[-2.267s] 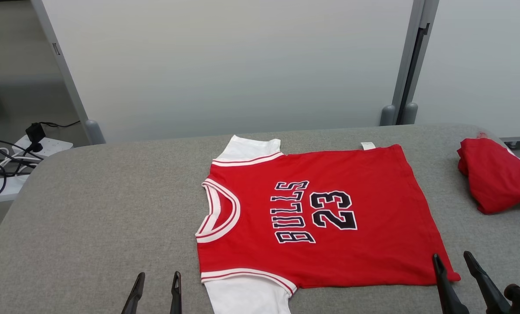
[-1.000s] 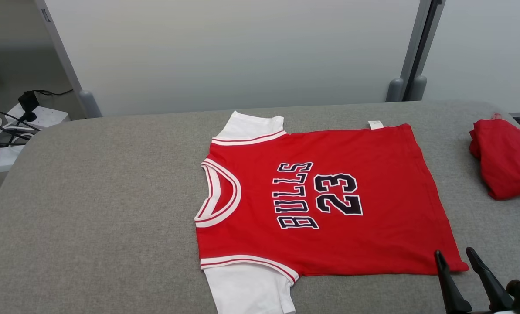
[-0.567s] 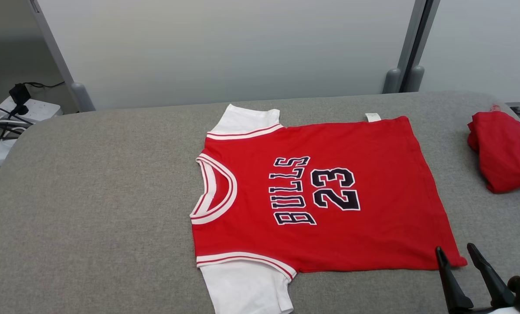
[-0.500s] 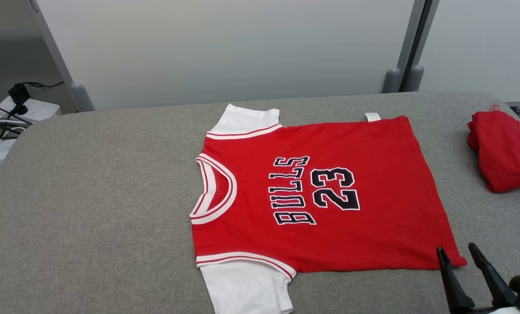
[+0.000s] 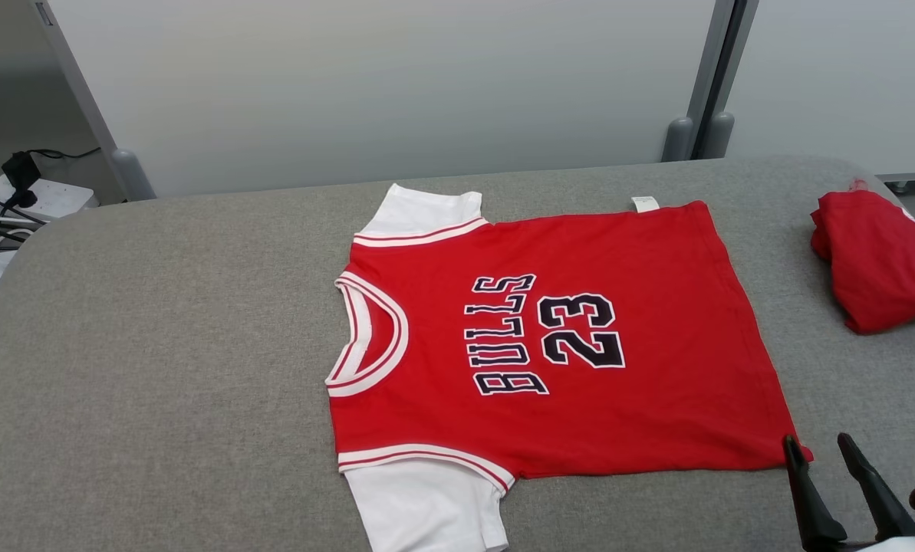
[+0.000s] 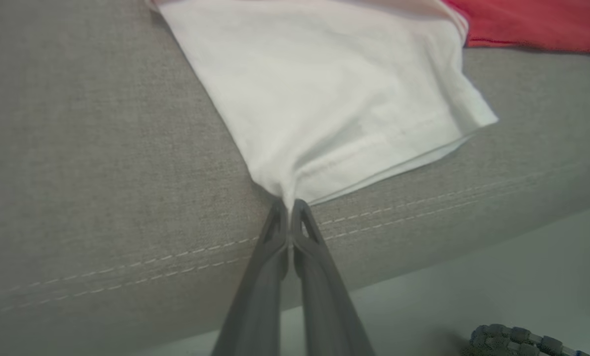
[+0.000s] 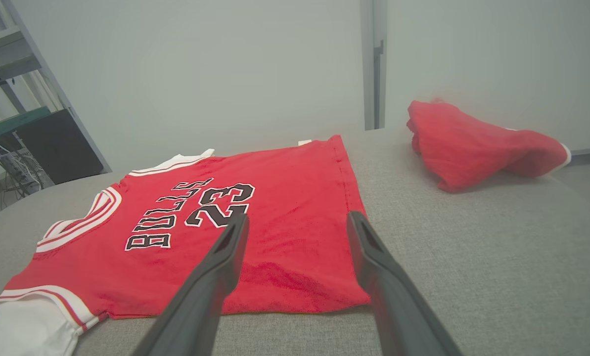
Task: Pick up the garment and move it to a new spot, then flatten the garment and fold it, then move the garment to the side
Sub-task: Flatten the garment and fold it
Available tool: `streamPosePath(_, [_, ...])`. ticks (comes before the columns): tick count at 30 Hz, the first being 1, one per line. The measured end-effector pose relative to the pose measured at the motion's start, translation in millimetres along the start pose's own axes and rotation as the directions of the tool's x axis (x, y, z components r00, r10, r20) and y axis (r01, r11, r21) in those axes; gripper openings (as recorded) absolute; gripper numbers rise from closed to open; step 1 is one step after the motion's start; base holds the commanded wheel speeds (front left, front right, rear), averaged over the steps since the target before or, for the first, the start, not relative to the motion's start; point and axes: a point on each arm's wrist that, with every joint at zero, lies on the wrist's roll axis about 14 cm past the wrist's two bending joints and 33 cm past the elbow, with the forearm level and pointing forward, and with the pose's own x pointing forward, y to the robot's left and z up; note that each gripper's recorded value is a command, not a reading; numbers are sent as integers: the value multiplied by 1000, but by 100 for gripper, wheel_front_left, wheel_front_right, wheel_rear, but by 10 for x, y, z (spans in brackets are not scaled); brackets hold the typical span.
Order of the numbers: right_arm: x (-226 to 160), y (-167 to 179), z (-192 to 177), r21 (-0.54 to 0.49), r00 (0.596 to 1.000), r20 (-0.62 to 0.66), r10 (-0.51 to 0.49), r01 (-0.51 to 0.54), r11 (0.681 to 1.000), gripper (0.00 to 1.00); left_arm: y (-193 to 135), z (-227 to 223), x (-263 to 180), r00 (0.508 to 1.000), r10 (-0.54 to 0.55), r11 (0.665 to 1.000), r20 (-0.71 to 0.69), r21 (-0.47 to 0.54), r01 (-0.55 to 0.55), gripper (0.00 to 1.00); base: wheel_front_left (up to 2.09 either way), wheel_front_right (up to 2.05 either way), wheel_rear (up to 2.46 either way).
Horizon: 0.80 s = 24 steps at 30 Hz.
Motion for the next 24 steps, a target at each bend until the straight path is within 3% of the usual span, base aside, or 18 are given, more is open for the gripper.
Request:
streamPosePath(8, [-54,-324,-477,191,980,-151,-128,156,969,100,342,169,-38,996,72,997,55,26,-74,0,0,0,0])
streamPosePath(24, [279,-514,-882,202,918,-360,-168,252,946,99,310,375,-98,994,71,997,81,11,-72,0,0,0,0])
